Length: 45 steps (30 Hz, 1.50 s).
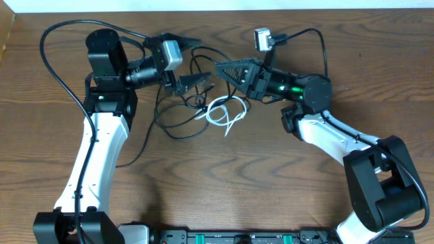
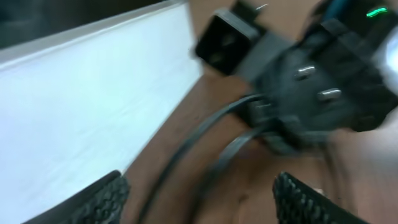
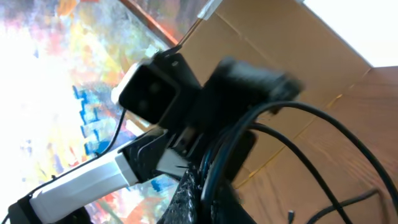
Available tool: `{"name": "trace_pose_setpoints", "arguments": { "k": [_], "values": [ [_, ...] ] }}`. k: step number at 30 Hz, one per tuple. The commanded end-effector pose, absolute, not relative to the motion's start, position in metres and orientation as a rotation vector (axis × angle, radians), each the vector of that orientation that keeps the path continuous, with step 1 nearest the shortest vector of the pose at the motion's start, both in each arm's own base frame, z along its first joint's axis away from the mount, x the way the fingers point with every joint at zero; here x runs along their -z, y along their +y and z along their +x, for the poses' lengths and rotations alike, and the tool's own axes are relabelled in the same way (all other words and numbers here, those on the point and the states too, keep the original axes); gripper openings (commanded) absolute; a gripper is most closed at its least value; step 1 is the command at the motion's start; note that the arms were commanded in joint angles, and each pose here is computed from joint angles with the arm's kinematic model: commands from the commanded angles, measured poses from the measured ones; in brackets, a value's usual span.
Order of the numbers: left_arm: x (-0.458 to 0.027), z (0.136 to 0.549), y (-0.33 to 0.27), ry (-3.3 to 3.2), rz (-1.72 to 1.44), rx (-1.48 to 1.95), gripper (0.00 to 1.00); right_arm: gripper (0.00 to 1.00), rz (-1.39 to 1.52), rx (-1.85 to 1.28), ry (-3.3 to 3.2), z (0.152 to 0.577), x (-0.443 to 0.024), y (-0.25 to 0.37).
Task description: Untangle cables
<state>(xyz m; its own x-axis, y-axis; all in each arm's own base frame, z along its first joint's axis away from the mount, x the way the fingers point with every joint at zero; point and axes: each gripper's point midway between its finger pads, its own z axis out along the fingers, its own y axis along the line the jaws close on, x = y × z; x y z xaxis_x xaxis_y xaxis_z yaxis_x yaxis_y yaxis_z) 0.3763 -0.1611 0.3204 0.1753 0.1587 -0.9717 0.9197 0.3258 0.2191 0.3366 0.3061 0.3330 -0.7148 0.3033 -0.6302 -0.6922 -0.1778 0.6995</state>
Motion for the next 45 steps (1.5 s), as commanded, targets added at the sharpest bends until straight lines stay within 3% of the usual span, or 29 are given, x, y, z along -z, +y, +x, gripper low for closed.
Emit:
{"name": "trace_pose_setpoints", "arguments": {
  "k": [1,13,19,21,24,26,31,32,36,38,39,40,41,45],
  "values": [
    [-0.318,0.403,-0.148,1.36,1.057,0.568,0.75,0.01,-0.437,-1.965,1.383,0.333,-0.349,0.308],
    [-0.317,0.4,-0.155,1.31,1.119,0.524,0.75,0.01,-0.475,-2.02,1.385,0.314,-0.35,0.328],
    [-0.319,0.396,-0.167,1.278,1.145,0.531,0.58,0.01,-0.488,-2.041,1.392,0.308,-0.349,0.333],
    [-0.323,0.397,-0.167,1.256,1.148,0.516,0.48,0.01,-0.494,-2.048,1.395,0.305,-0.349,0.335],
    [-0.331,0.399,-0.167,1.212,1.151,0.486,0.29,0.01,-0.498,-2.051,1.395,0.304,-0.349,0.336],
    [-0.335,0.399,-0.167,1.192,1.153,0.473,0.08,0.01,-0.498,-2.051,1.395,0.304,-0.349,0.336],
    [-0.336,0.399,-0.167,1.187,1.152,0.468,0.08,0.02,-0.498,-2.051,1.396,0.304,-0.349,0.336],
    [-0.336,0.399,-0.167,1.187,1.152,0.468,0.07,0.05,-0.498,-2.051,1.396,0.304,-0.349,0.336],
    [-0.338,0.4,-0.165,1.182,1.148,0.461,0.07,0.34,-0.49,-2.05,1.406,0.306,-0.347,0.337],
    [-0.341,0.402,-0.162,1.188,1.128,0.466,0.08,0.56,-0.478,-2.05,1.427,0.308,-0.344,0.337],
    [-0.344,0.403,-0.159,1.196,1.107,0.473,0.08,0.79,-0.471,-2.05,1.439,0.309,-0.343,0.338],
    [-0.347,0.406,-0.154,1.208,1.08,0.475,0.07,0.95,-0.464,-2.052,1.451,0.31,-0.341,0.338],
    [-0.35,0.41,-0.149,1.225,1.047,0.472,0.08,0.99,-0.46,-2.053,1.458,0.311,-0.34,0.339],
    [-0.36,0.429,-0.118,1.306,0.883,0.408,0.08,0.99,-0.47,-2.028,1.457,0.313,-0.338,0.339]
  ]
}}
